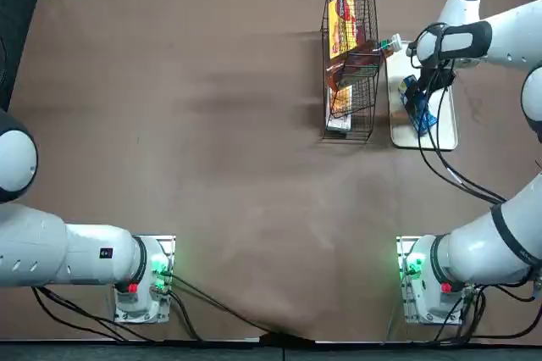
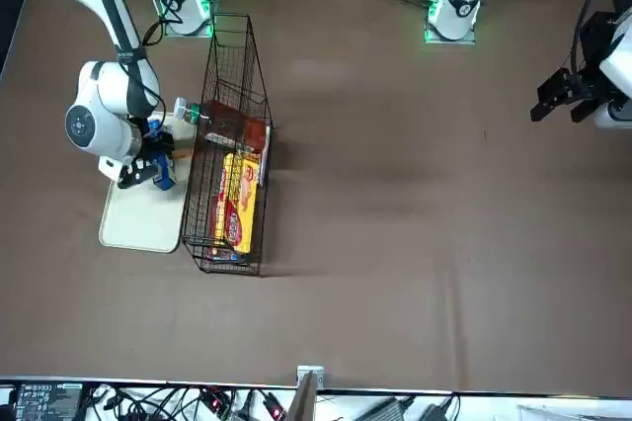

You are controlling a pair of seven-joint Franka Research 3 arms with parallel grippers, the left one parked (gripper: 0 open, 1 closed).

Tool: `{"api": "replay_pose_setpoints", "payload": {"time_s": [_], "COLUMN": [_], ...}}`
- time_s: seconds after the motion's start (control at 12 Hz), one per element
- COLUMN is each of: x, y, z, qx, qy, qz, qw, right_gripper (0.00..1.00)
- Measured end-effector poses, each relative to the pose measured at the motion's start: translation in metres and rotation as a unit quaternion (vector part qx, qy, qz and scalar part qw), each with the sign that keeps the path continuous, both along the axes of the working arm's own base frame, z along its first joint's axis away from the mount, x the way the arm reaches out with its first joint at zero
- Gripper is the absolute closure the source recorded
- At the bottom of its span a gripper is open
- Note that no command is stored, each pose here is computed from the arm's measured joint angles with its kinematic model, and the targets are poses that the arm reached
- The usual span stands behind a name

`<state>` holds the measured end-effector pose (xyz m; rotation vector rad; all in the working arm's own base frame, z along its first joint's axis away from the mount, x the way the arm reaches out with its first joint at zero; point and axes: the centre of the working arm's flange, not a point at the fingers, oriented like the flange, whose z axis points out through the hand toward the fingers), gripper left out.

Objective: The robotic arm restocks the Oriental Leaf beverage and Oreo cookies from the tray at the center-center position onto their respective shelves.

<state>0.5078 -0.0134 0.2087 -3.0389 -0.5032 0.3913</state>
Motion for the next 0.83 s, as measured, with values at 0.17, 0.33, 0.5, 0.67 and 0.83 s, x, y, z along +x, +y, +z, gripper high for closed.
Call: {"api": "replay_pose_setpoints", "payload": {"time_s": [0.17, 0.33, 0.5, 0.67, 0.83], "x": [0.000, 0.000, 0.000, 0.003, 0.013], "y": [-0.001, -0.004, -0.005, -0.007, -0.013], "z": [-0.001, 0.001, 0.003, 0.011, 0.038], "qx": [-0.001, -0.002, -0.002, -0.002, 0.000], "qy": [0.002, 0.001, 0.006, 0.012, 0.012], "qz": [0.001, -0.001, -0.002, -0.004, -0.011], "qw": [1.000, 1.000, 1.000, 1.000, 1.000], "right_gripper": [0.08, 0.34, 0.38, 0.41, 0.41]}}
